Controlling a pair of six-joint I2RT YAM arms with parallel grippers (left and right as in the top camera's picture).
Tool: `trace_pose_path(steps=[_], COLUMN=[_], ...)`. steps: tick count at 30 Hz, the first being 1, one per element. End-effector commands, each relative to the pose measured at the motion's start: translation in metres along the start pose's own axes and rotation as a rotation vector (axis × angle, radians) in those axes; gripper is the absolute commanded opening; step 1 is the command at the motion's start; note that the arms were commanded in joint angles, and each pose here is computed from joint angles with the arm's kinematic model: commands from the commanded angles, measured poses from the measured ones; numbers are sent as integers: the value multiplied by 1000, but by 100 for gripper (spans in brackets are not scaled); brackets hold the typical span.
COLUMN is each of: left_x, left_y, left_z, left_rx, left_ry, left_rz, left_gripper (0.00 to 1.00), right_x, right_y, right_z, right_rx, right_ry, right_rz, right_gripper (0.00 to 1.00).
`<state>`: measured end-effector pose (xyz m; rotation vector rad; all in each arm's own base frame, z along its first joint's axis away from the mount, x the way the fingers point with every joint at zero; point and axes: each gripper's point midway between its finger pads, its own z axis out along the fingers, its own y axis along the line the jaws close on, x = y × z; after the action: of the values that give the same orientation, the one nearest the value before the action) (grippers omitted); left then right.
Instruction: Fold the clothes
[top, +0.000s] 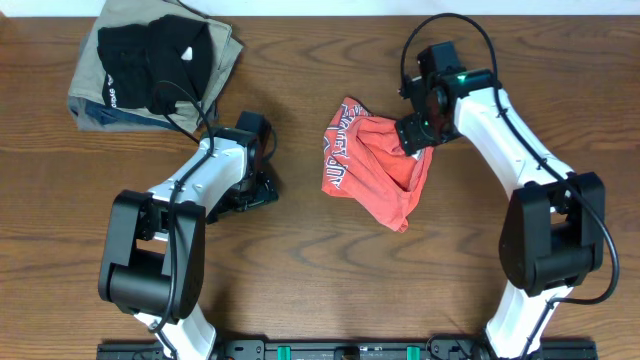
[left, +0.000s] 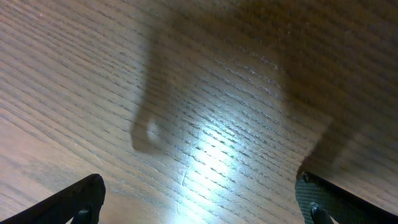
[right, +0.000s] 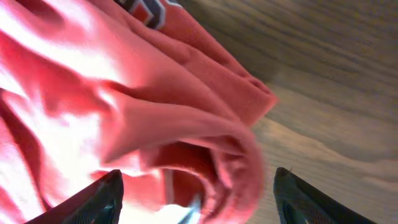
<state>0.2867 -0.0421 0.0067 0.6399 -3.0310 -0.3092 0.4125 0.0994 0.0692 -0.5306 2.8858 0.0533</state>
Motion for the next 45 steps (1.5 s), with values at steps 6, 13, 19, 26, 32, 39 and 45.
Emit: trace_pose_path(steps=[6,13,19,26,32,39,45], left_x=[3,2,1,0,0,0,0], left_y=[2,2,1,0,0,-1,-1], left_z=[4,4,4,4,4,4,4], left_rx=[-14,-14,-10,-5,-5,-1,-1], left_ry=[12,11,6,0,0,0,0], left_rz=[-3,-3,-4,-5,-5,-6,-5], left_gripper=[98,98,98,98,98,98,98], right_x=[1,-4,-20,-24,-16,-5,17], right_y=[-13,-13,-29,-43,-80,-109,-136], right_z=[14,40,32,21,17,14,7], right_rx=[-67,-78,-13,9,132,218,366], right_ry=[-9,-4,-57,-64,-57,-50,-11], right_rz=[-15,10,111,193,329,469,599], right_gripper=[66,38,21,10,8,15,84])
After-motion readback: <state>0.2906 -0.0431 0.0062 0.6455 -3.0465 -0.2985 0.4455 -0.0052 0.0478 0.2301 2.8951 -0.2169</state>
